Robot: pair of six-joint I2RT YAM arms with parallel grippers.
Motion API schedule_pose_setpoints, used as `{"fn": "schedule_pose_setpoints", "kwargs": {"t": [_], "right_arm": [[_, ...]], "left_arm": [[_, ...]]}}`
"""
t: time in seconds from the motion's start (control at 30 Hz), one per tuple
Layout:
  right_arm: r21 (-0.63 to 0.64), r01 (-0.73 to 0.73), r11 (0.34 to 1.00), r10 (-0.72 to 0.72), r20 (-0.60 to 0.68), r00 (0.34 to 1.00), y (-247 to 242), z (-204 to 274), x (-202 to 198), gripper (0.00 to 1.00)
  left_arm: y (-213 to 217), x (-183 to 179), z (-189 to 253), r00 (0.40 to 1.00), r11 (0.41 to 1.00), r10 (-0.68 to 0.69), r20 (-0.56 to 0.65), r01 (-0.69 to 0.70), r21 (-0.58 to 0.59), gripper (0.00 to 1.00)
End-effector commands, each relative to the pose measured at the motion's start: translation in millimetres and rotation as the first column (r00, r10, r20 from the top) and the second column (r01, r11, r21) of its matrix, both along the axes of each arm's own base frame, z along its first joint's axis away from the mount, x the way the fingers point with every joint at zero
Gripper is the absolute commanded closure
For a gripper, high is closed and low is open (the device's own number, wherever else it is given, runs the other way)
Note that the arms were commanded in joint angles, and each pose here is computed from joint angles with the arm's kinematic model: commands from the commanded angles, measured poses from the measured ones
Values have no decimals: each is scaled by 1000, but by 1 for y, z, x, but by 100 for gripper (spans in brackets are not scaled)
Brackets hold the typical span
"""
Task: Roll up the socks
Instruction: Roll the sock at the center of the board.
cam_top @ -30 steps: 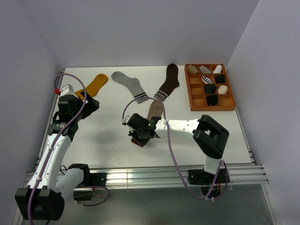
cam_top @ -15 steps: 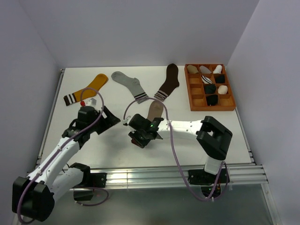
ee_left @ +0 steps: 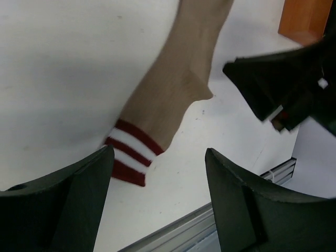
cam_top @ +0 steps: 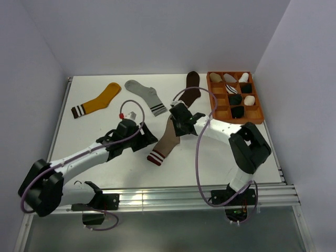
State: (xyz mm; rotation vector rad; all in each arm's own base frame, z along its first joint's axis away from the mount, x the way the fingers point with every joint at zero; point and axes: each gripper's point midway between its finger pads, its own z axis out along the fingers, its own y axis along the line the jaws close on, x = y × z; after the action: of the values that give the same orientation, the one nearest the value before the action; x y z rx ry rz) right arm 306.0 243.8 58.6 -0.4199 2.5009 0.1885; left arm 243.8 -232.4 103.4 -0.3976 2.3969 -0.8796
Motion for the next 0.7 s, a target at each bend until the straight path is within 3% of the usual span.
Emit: {"fn": "schedule_pose_setpoints", "kwargs": {"t": [0.0, 0.2, 0.47, 0.67], "right_arm": [[20, 94, 995, -94, 27, 995, -8, -3, 33, 71], [29, 106, 994, -105, -12, 994, -5, -23, 53, 74], [45, 146, 988, -144, -39, 989, -13, -38, 64, 75], [77, 120, 990, -121, 11, 993, -10, -16, 72, 75]], "left_arm": [[-46, 15, 19, 994, 997, -67, 89, 69, -20, 25], [-78, -4, -22, 976, 973, -218, 3, 217, 82, 30], [-64, -43, -61, 945, 938, -304, -125, 319, 134, 31], [-53, -53, -77, 931, 919, -317, -180, 349, 186, 32]]}}
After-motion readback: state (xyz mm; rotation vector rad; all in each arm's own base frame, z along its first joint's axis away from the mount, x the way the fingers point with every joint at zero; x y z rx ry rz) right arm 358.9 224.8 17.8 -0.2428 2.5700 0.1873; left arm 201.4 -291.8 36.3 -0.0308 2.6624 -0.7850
